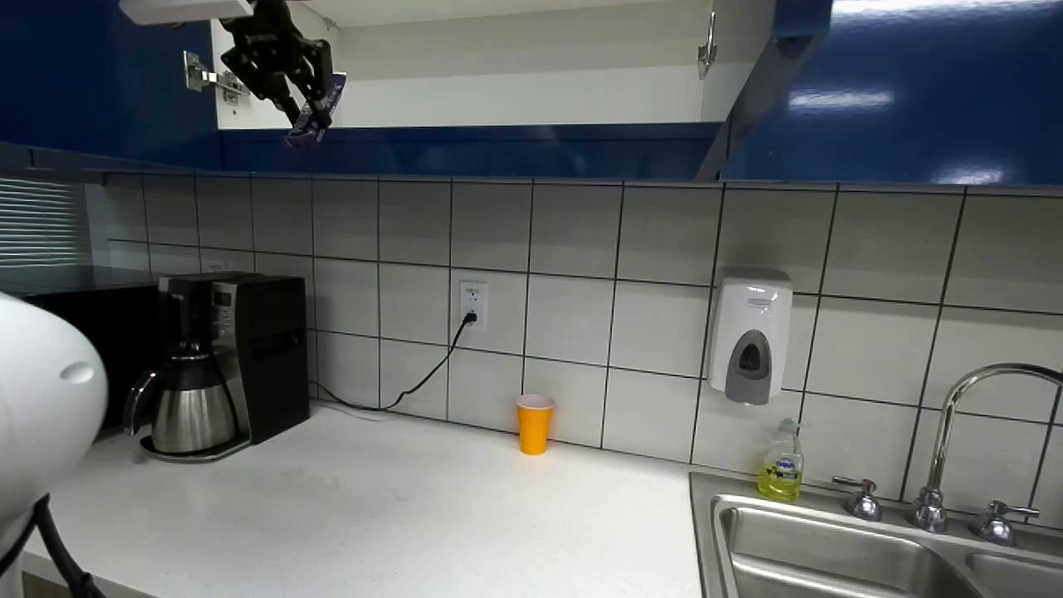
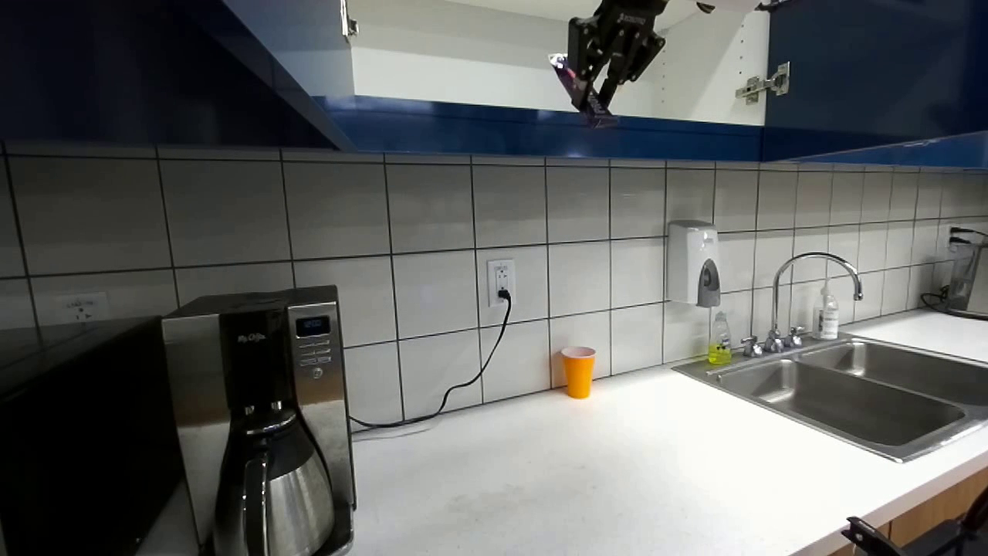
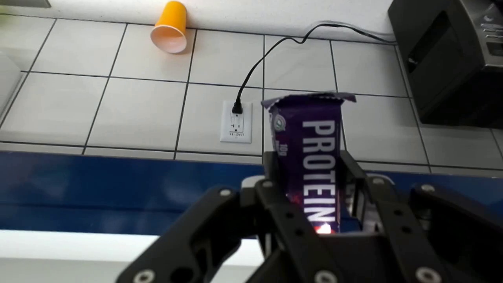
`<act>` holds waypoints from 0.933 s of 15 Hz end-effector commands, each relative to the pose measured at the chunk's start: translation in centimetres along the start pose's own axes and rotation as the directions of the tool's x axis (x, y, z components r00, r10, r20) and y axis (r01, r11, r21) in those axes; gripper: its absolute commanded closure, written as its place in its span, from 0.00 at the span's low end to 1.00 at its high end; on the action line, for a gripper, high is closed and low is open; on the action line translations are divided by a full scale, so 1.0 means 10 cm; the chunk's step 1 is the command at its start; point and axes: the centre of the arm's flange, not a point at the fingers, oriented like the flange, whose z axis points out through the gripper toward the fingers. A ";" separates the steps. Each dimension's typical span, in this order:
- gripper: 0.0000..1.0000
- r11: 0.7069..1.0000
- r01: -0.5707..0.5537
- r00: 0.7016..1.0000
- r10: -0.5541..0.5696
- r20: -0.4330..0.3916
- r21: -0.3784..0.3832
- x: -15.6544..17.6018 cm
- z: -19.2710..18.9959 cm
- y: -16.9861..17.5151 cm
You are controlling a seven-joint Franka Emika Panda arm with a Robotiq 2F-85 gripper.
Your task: Put the candy bar into the cupboard
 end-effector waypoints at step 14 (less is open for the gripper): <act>0.86 0.990 -0.130 0.975 0.139 0.171 -0.059 1.18 -0.11 0.23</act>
